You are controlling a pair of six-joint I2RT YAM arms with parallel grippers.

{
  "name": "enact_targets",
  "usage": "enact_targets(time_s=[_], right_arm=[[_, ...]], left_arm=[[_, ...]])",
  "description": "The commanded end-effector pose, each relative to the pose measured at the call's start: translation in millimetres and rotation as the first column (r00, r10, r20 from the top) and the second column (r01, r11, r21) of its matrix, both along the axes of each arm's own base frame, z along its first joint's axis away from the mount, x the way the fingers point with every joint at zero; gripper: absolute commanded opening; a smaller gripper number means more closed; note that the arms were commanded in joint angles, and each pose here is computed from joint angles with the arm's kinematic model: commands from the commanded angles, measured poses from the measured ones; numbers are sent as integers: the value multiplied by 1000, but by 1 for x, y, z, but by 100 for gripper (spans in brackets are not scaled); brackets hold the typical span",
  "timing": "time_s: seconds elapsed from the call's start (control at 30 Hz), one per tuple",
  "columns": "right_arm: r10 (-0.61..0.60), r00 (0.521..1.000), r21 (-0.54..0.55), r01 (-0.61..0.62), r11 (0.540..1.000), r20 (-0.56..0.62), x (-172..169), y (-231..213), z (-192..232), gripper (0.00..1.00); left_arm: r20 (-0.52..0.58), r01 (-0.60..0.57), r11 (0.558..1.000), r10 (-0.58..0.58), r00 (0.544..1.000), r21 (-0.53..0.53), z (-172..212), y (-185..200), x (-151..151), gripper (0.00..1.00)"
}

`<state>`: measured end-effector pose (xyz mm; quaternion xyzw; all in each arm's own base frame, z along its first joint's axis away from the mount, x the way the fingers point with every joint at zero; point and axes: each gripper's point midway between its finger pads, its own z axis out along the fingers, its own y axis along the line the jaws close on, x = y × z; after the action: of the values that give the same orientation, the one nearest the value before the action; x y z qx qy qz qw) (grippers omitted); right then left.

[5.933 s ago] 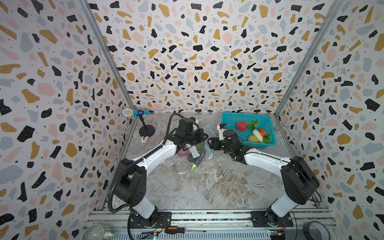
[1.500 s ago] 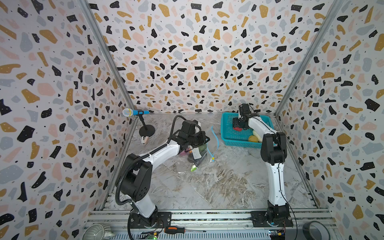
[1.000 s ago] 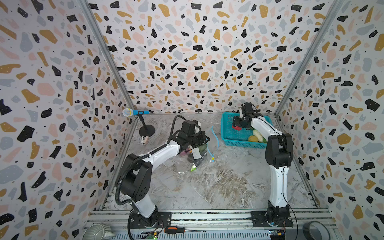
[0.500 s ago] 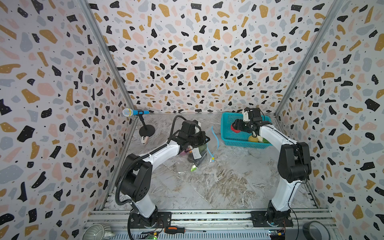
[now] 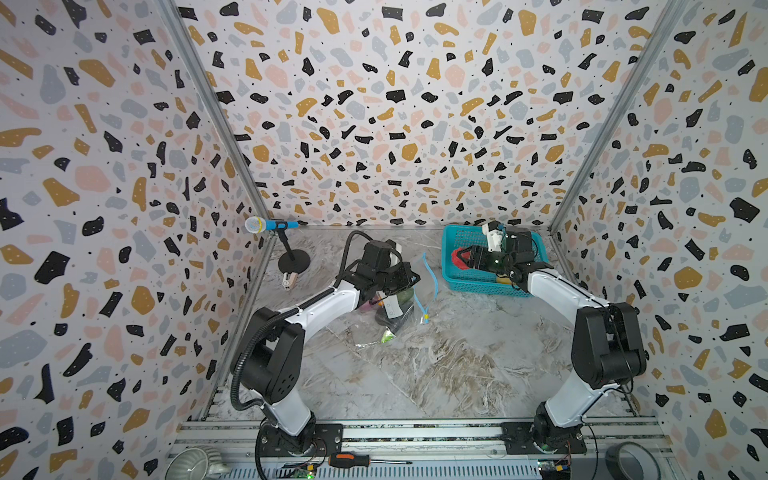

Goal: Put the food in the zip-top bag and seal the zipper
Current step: 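Lift the red pepper with the right gripper and carry it to the bag mouth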

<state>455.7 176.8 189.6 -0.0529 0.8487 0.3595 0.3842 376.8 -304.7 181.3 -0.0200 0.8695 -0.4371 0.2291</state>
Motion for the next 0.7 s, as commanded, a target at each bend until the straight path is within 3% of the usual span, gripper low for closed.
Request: enact_targets(time_s=[0.0, 0.67], right_arm=[[87, 988, 85, -98, 991, 130, -12, 16, 45, 62], [276, 956, 136, -288, 948, 100, -54, 83, 31, 62]], left_arm=[[47, 1, 999, 1, 999, -38, 20, -1, 1, 0], [56, 6, 999, -3, 998, -41, 27, -3, 2, 0]])
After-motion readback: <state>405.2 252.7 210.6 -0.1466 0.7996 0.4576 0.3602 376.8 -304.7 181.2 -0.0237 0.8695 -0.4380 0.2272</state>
